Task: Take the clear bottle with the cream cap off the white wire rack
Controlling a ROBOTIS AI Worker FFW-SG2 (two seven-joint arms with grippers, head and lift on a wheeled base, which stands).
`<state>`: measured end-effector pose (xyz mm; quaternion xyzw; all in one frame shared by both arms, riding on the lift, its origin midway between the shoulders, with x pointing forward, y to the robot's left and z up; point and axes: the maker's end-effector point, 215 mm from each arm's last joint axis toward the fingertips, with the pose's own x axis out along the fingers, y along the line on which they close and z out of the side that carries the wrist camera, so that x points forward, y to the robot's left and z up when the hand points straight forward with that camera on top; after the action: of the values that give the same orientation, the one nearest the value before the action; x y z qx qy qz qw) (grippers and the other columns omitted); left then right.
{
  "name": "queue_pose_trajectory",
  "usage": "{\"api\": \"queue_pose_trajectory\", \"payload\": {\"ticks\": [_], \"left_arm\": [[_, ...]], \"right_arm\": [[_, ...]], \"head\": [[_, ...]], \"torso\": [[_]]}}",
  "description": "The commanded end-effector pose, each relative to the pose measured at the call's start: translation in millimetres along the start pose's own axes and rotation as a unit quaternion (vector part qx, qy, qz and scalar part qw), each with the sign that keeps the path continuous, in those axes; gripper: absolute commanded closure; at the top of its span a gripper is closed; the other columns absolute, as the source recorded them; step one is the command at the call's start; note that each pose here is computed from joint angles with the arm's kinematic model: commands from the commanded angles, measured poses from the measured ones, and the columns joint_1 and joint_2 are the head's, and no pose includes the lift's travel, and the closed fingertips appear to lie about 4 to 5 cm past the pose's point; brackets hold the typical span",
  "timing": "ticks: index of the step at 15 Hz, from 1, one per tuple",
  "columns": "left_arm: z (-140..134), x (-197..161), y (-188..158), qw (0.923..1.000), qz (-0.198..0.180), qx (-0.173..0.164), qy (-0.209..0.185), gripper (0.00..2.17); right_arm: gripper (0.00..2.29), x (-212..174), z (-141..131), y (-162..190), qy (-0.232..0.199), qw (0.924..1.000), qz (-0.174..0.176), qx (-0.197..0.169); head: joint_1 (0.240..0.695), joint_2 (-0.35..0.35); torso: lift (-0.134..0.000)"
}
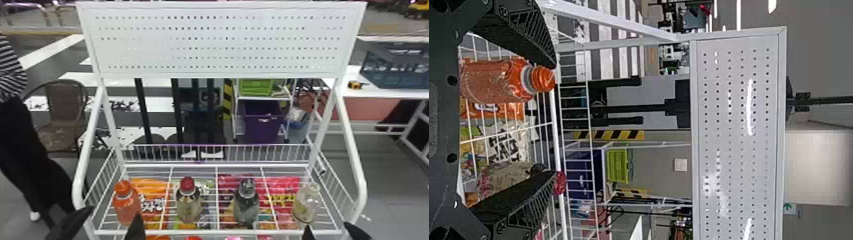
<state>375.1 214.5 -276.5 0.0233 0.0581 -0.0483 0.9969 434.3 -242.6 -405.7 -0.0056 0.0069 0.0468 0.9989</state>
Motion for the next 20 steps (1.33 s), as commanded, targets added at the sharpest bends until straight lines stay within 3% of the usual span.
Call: {"api": "queue_pose_trajectory", "payload": {"ticks": [1, 6, 12, 14, 16, 19, 20], "left_arm": [[-7, 1, -8, 0.9998, -0.006, 0.009, 0.017, 0.13], [-16, 0, -14, 0.9995, -0.007, 0.016, 0.025, 0.14], [-25, 4, -15, 0.9993, -0.006, 0.022, 0.030, 0.14], [-26, 5, -15, 0.9993, -0.006, 0.022, 0.029, 0.14], [-25, 7, -14, 0.9994, -0.006, 0.021, 0.027, 0.14], [-17, 11, -15, 0.9996, -0.006, 0.020, 0.018, 0.14], [-15, 11, -16, 0.9997, -0.007, 0.019, 0.017, 0.14]], "right_arm": [[0.12, 23, -14, 4, 0.000, 0.9999, -0.007, -0.010], [0.12, 60, -28, -5, 0.002, 0.9996, -0.026, 0.000], [0.13, 100, -11, 1, -0.010, 0.9998, -0.019, 0.002], [0.31, 103, -19, 2, 0.008, 0.9998, -0.017, 0.004], [0.35, 102, -28, 1, 0.022, 0.9996, -0.018, 0.007], [1.37, 95, -28, -2, 0.024, 0.9994, -0.022, 0.010], [1.53, 92, -21, -3, 0.020, 0.9995, -0.025, 0.010]], "head": [[0.499, 0.000], [0.499, 0.000], [0.499, 0.000], [0.499, 0.000], [0.499, 0.000], [0.499, 0.000], [0.499, 0.000]], "torso": [[0.000], [0.000], [0.000], [0.000], [0.000], [0.000], [0.000]]}}
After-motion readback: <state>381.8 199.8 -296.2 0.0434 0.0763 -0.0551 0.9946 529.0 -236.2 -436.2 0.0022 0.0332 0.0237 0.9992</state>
